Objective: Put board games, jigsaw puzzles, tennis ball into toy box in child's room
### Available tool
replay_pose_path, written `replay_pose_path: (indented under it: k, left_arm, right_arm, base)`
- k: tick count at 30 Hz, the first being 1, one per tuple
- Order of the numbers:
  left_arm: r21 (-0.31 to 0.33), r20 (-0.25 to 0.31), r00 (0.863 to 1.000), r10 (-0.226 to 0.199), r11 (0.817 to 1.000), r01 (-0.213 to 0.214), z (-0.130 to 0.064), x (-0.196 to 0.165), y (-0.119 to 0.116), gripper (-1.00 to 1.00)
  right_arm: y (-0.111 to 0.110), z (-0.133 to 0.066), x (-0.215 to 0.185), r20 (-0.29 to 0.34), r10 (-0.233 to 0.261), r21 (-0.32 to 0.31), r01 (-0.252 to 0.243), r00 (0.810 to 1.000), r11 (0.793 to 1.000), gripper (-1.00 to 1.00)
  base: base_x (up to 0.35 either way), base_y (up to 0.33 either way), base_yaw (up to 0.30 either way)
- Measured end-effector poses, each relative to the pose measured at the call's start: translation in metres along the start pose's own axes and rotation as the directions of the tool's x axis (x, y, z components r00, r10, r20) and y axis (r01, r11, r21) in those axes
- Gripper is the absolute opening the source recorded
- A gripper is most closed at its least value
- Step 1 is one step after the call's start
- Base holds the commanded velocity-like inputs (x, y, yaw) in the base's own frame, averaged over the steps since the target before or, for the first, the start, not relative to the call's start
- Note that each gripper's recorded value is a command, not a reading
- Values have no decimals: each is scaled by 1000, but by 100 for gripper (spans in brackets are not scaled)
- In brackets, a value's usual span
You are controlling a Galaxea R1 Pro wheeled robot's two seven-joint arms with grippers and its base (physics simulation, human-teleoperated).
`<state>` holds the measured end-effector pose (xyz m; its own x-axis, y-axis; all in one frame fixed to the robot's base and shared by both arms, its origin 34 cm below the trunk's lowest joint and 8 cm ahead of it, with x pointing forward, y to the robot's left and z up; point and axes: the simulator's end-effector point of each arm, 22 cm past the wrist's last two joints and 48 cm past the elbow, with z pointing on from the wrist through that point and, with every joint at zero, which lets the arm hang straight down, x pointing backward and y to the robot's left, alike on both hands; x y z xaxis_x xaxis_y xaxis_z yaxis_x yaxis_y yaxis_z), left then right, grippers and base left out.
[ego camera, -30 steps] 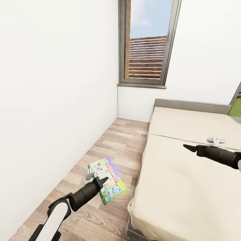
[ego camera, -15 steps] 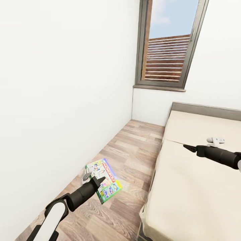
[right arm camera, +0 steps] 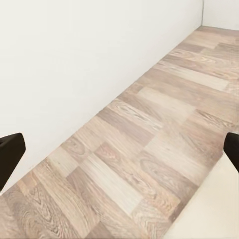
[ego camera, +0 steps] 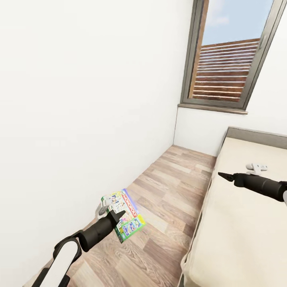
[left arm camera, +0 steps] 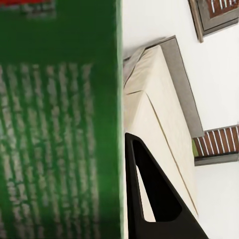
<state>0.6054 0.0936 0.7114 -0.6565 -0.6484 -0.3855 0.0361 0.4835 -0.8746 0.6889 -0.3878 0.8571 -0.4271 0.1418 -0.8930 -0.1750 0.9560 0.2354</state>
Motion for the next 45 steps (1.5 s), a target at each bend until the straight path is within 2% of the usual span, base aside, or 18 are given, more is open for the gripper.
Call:
replay_pose_path:
  k: [23, 31, 45]
  left_arm:
    - [-6, 3, 1000, 2, 1000, -2, -8, -24, -39, -100]
    - [-7, 1, 1000, -1, 1000, 1, -11, -31, -52, -100]
    - [0, -12, 1000, -2, 1000, 2, -15, -39, -77, -100]
  right_arm:
    - [11, -10, -44, -5, -3, -2, 3, 1000, 1000, 100]
    - [13, -14, -57, -8, -2, -2, 2, 1000, 1000, 100]
    - [20, -21, -82, -9, -1, -3, 1, 1000, 1000, 100]
  base:
    - [0, 0, 294]
    - [0, 0, 148]
    - [0, 0, 284]
